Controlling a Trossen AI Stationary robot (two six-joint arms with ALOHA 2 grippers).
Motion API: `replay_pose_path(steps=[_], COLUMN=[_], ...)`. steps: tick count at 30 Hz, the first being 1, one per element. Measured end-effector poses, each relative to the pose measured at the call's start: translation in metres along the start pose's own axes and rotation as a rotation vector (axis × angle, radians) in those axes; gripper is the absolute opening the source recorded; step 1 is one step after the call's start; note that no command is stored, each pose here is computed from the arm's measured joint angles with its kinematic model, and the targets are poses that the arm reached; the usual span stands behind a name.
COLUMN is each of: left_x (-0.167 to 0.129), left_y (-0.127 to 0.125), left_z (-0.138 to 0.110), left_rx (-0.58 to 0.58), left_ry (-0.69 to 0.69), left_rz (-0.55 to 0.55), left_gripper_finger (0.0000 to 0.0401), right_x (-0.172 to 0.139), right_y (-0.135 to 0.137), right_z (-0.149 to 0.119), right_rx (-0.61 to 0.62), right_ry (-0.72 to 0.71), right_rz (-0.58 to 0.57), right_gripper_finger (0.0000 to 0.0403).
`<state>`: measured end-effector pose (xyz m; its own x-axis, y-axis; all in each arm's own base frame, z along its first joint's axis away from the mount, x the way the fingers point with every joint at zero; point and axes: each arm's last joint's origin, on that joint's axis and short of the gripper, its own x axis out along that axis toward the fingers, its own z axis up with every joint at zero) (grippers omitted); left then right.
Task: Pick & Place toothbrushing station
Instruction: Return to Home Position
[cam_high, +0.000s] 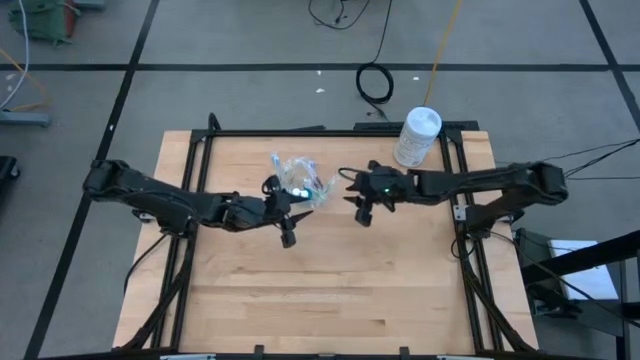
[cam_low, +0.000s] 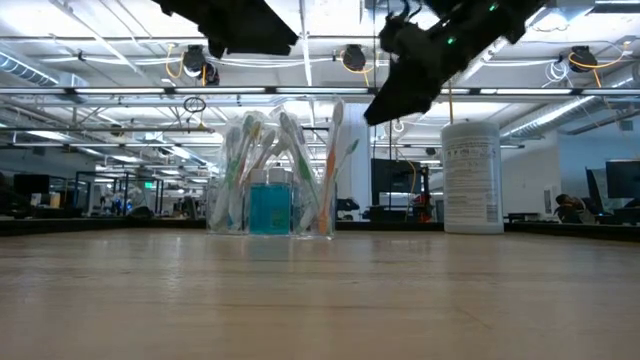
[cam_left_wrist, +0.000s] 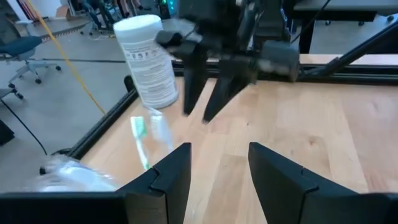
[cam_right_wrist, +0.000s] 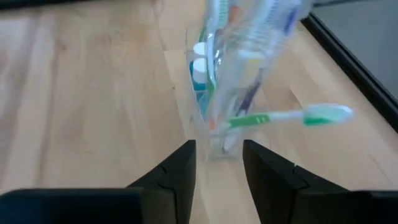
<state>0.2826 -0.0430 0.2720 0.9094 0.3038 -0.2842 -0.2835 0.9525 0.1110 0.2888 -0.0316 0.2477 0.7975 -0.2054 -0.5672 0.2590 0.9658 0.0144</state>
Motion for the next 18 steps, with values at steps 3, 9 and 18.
replay_pose_path(steps=[3,9,18], left_x=[-0.015,-0.060,-0.128], left_y=[0.007,0.024,0.050], left_z=[0.007,0.018,0.015], left_rx=[-0.007,0.008,0.005], left_ry=[0.000,0.012,-0.119], left_rz=[-0.004,-0.029,-0.103], left_gripper_finger=[0.0163,0.0163,0.0163], right_x=[-0.022,-0.062,-0.099], right_y=[-0.002,0.004,0.015], right_z=[0.003,-0.004,-0.046], right_rx=[0.073,0.107,-0.066], right_ry=[-0.006,0.002,-0.107], right_rz=[0.003,0.041,0.163], right_gripper_finger=[0.0121,0.0124,0.0125])
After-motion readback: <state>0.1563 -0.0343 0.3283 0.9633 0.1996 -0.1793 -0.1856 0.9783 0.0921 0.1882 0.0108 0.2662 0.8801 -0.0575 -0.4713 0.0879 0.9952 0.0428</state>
